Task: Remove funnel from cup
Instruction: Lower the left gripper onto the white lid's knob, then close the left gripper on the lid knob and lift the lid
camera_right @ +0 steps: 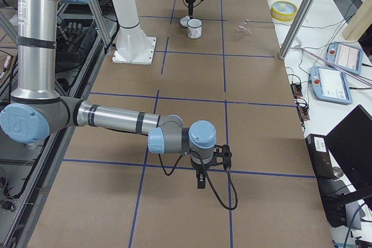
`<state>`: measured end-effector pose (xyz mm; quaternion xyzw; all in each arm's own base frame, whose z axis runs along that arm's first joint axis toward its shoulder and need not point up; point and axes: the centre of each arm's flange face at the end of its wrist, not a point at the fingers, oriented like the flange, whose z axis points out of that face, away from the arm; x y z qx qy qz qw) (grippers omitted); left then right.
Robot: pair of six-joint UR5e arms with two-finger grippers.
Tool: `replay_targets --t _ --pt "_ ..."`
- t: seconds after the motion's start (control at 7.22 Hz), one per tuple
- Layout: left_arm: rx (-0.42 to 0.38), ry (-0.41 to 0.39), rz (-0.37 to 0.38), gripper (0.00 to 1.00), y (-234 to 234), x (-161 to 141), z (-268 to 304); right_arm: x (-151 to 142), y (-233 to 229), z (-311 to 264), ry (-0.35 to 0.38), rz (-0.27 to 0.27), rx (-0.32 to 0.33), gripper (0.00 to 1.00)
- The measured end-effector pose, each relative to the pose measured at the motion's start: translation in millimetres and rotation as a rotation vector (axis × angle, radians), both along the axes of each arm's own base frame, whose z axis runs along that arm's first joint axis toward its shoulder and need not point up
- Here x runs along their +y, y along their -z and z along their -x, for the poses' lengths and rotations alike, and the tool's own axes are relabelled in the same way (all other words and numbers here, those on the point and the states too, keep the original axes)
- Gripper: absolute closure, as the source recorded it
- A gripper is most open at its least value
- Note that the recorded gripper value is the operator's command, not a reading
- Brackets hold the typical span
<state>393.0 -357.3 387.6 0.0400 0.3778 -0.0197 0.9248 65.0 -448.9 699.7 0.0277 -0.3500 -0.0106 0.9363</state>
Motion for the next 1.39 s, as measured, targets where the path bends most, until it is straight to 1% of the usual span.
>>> replay_targets --t 0.55,0.83,0.97,1.25,1.39 --pt "0.036 -0.021 -0.011 0.18 -20.4 19.1 4.2 0.0 0.0 0.0 0.000 0.000 0.000 0.00" --pt "0.047 -0.017 0.007 0.23 -20.7 26.7 0.2 -0.1 0.2 0.0 0.000 -0.001 0.000 0.00" --pt "0.050 -0.016 0.016 0.27 -19.9 30.4 -3.0 0.0 0.2 0.0 0.000 0.000 0.000 0.00" --pt "0.053 -0.017 0.024 0.42 -18.3 33.6 -6.8 0.0 0.0 0.0 0.000 0.000 0.000 0.00" --pt "0.053 -0.016 0.026 0.42 -17.8 33.9 -7.1 0.0 0.0 0.0 0.000 0.000 0.000 0.00"
